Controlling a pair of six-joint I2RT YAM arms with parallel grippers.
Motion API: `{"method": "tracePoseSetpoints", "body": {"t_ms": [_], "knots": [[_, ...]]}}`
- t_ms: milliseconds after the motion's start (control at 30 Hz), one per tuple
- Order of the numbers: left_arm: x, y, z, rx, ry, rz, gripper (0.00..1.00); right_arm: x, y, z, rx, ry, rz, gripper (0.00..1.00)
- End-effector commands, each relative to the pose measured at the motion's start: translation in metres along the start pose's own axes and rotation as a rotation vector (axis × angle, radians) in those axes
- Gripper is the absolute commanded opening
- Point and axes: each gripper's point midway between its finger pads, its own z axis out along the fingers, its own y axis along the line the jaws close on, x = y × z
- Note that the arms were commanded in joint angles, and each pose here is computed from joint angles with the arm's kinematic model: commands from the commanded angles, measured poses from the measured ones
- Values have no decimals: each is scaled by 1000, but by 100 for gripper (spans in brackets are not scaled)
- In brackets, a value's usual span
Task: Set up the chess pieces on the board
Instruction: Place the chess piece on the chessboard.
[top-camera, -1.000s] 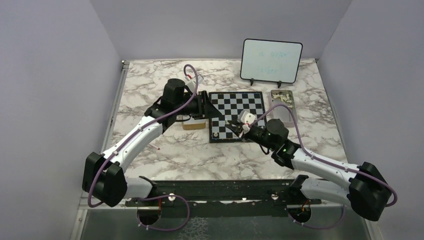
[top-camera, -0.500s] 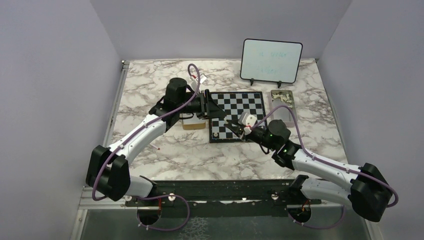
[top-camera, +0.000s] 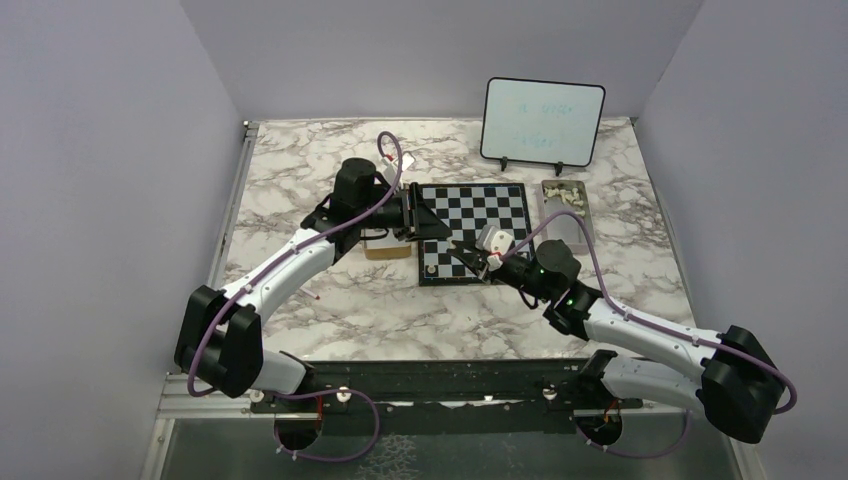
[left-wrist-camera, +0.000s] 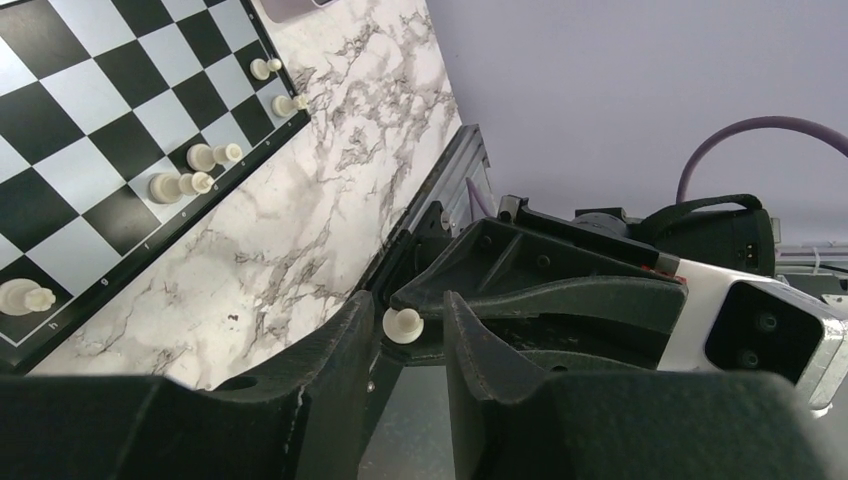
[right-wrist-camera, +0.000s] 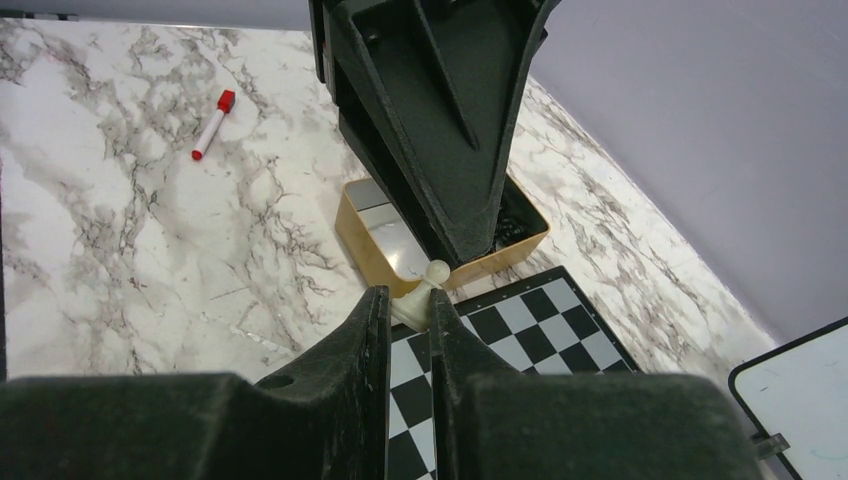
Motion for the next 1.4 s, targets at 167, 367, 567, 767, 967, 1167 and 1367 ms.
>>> {"method": "tracePoseSetpoints", "body": {"t_ms": [167, 367, 567, 767, 967, 1167, 1367], "knots": [[8, 3, 1, 19, 27, 8, 29, -7, 1, 3, -4, -33, -4, 18], [11, 5, 1, 16, 31, 6, 26, -6, 3, 4, -12, -34, -3, 18], [10, 5, 2, 17, 31, 8, 23, -6, 4, 4, -18, -35, -4, 18], [12, 6, 5, 18, 42, 6, 20, -5, 6, 5, -28, -33, -2, 18], [16, 6, 6, 21, 53, 8, 11, -3, 5, 6, -22, -25, 4, 18], [15, 6, 7, 19, 52, 16, 2, 4, 3, 5, 3, 4, 37, 23], [7, 19, 3, -92, 13, 80, 1, 22, 2, -2, 47, 90, 119, 44]]}}
